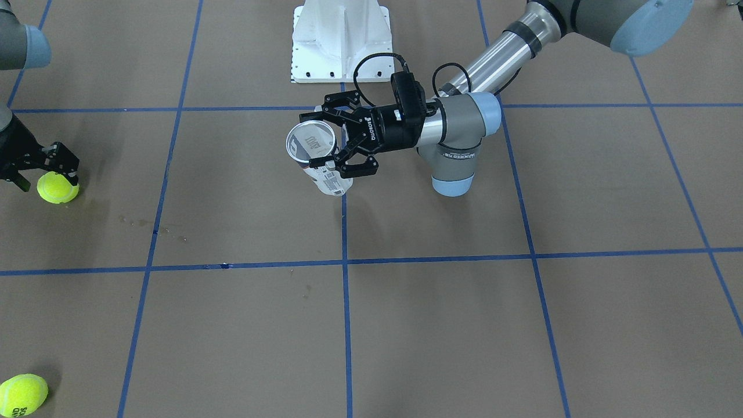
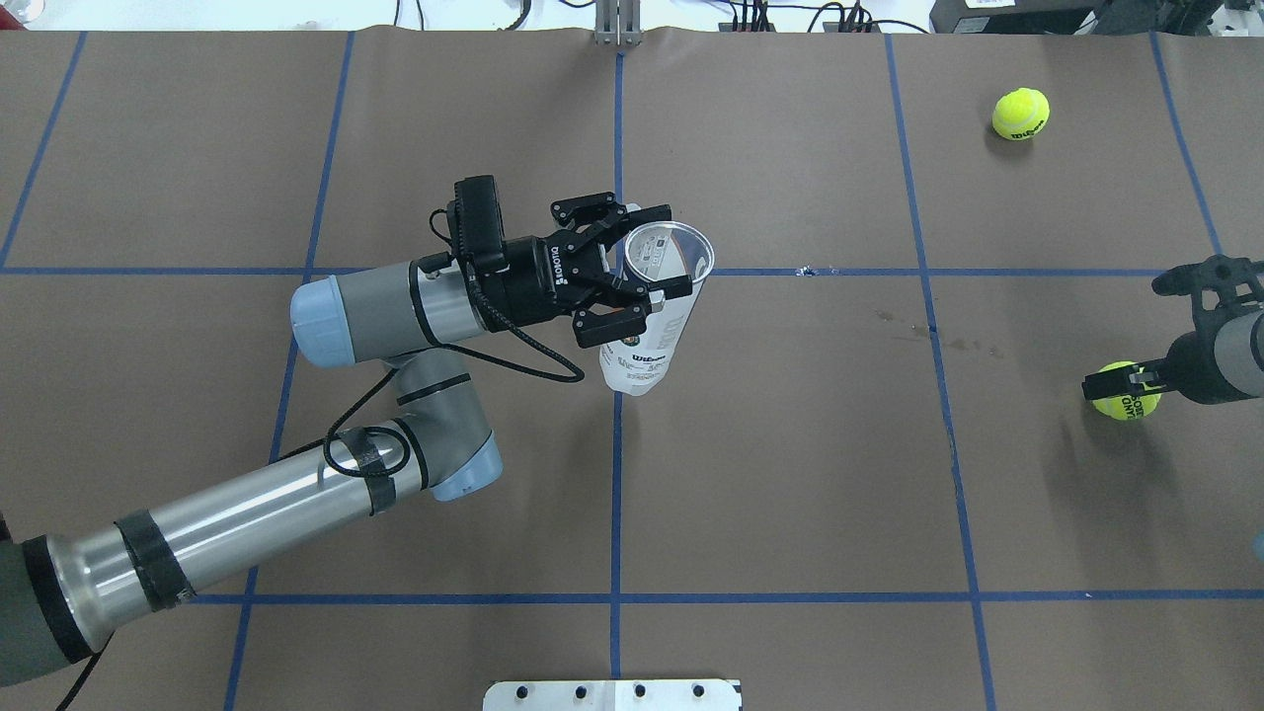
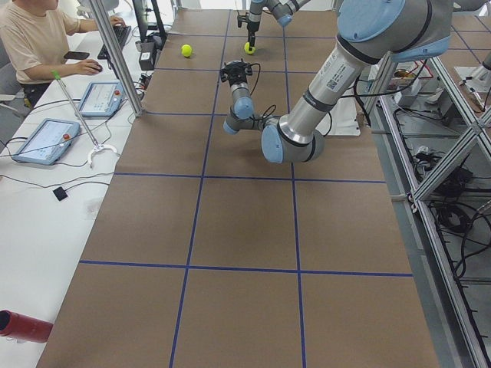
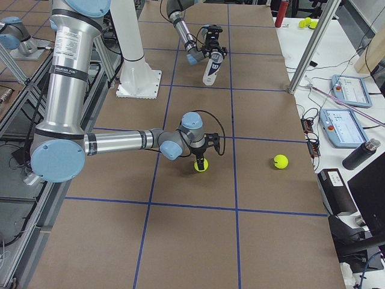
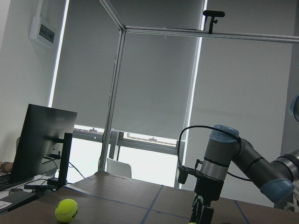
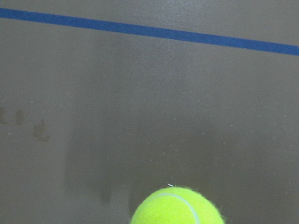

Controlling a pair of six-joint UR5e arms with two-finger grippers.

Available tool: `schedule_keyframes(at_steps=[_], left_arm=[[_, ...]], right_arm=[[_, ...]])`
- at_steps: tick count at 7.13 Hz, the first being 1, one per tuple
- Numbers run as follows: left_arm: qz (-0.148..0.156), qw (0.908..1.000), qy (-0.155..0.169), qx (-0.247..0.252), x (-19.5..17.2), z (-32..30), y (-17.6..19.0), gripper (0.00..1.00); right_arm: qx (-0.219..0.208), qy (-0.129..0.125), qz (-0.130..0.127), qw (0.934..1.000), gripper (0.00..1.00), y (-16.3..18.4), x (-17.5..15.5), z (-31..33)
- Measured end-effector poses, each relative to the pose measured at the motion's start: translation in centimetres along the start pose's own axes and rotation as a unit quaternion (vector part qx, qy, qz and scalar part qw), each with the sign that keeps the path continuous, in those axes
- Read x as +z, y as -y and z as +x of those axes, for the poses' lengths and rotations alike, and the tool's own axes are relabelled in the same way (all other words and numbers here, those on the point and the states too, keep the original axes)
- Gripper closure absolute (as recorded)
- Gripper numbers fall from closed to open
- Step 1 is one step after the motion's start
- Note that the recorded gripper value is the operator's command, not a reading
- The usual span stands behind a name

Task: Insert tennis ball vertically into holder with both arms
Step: 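Hold the upright can with the left gripper while the right gripper reaches the nearer ball, then close the right gripper on the yellow ball while the left holds the can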

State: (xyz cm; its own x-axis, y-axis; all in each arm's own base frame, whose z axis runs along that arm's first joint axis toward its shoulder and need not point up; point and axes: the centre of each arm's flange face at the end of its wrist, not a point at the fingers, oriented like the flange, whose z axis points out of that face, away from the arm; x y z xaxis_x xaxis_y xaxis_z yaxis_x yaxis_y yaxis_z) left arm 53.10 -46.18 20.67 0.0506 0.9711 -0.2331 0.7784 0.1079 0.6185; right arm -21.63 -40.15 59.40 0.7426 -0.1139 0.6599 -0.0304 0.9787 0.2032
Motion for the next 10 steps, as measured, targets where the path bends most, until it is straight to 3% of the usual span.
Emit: schedule_keyframes(at_steps=[1,2,3,4,7,10], left_arm=[[0.000,1.0000,0.000,0.000,0.0,0.0,0.0,0.29],[0.000,1.0000,0.000,0.000,0.0,0.0,0.0,0.29],[0.000,1.0000,0.000,0.000,0.0,0.0,0.0,0.29],[0.000,1.0000,0.000,0.000,0.0,0.0,0.0,0.29],[-0.007,1.0000,0.002,-0.003,-1.8,-0.1,-1.3,0.29],[0.002,0.9997,-0.014,-0.017,-3.0,1.7,-3.0,0.30]], right_arm=[[-0.001,-0.003,-0.001,1.0000,0.01,-0.2,0.3,-0.1],[-0.001,-0.004,-0.001,1.0000,0.21,-0.3,0.4,-0.1],[-0.001,-0.006,0.000,1.0000,0.66,-0.3,0.5,-0.1],[-0.001,-0.007,0.001,1.0000,1.00,-0.2,0.5,-0.1],[-0.006,0.010,0.009,0.9999,1.00,0.5,-1.0,-1.4],[0.010,0.066,0.018,0.9976,1.00,2.4,-6.0,-1.8]])
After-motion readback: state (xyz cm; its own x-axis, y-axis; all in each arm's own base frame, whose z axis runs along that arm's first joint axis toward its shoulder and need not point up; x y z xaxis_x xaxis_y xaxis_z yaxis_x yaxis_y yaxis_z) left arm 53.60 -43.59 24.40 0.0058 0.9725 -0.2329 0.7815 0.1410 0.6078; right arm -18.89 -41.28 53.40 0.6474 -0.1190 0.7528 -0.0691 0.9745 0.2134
